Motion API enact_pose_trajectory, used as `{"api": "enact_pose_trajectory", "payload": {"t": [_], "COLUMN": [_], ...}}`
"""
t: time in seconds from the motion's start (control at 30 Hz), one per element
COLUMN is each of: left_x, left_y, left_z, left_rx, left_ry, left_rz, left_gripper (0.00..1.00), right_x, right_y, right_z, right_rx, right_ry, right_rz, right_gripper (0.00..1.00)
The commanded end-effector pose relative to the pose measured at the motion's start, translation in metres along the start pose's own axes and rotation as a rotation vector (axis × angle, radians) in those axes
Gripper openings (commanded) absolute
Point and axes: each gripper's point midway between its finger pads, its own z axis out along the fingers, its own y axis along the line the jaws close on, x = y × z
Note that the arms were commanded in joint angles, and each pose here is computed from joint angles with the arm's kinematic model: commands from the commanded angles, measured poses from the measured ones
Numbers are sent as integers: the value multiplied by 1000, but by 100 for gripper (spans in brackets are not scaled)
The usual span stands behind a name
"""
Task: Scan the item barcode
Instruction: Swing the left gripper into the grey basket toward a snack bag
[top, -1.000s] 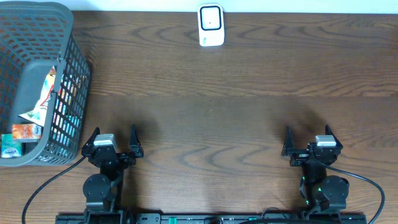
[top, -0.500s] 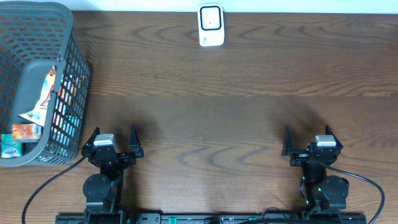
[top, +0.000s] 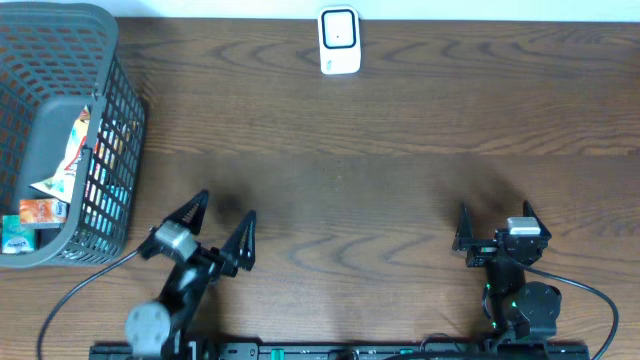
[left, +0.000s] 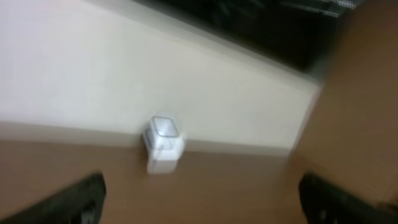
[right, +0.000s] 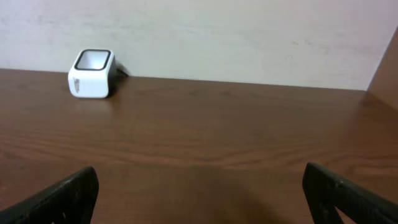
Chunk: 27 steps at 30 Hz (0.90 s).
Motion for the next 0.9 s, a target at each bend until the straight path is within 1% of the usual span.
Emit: {"api": "enact_pose_trajectory", "payload": {"t": [0.0, 0.03, 0.13, 0.2, 0.27, 0.3, 0.33, 0.37, 0.4, 0.43, 0.47, 0.5, 0.53, 0.57, 0.63, 0.67, 0.73, 0.8, 0.87], "left_x": [-47, -71, -113, -138, -157, -167, -175, -176, -176, -178, -179, -182, -190, -203, -234, -245, -280, -291, -289], "left_y": [-37, -42, -59, -65, -61, -41, -13, -2, 2, 1, 3, 11, 22, 39, 74, 89, 139, 172, 195], "left_z": [-3, -3, 4, 16, 32, 45, 56, 60, 66, 72, 80, 84, 88, 93, 97, 96, 86, 73, 59], "left_rx": [134, 115, 106, 81, 22, -104, -270, -328, -335, -315, -298, -331, -382, -481, -725, -806, -1031, -1131, -1198], "left_ry": [-114, -154, -161, -122, -30, 80, 240, 340, 451, 518, 616, 682, 705, 706, 642, 617, 503, 464, 482], "left_rz": [15, 48, 172, 235, 284, 278, 289, 313, 351, 373, 372, 384, 406, 415, 345, 321, 226, 185, 164], "left_gripper": [98, 98, 98, 97, 97, 98, 98, 98, 98, 98, 98, 98, 98, 98, 98, 98, 98, 98, 98], "right_x": [2, 2, 2, 2, 2, 2, 2, 2, 2, 2, 2, 2, 2, 2, 2, 2, 2, 2, 2], "right_y": [3, 3, 3, 3, 3, 3, 3, 3, 3, 3, 3, 3, 3, 3, 3, 3, 3, 3, 3], "right_z": [0, 0, 0, 0, 0, 0, 0, 0, 0, 0, 0, 0, 0, 0, 0, 0, 0, 0, 0], "right_rx": [-11, -11, -11, -11, -11, -11, -11, -11, -11, -11, -11, -11, -11, -11, -11, -11, -11, -11, -11], "right_ry": [6, 6, 6, 5, 5, 6, 5, 5, 6, 5, 6, 6, 6, 5, 6, 5, 5, 5, 6], "right_rz": [-12, -12, -12, -12, -12, -12, -12, -12, -12, -12, -12, -12, -12, -12, -12, -12, -12, -12, -12], "right_gripper": [99, 99, 99, 99, 99, 99, 99, 99, 99, 99, 99, 99, 99, 99, 99, 99, 99, 99, 99]}}
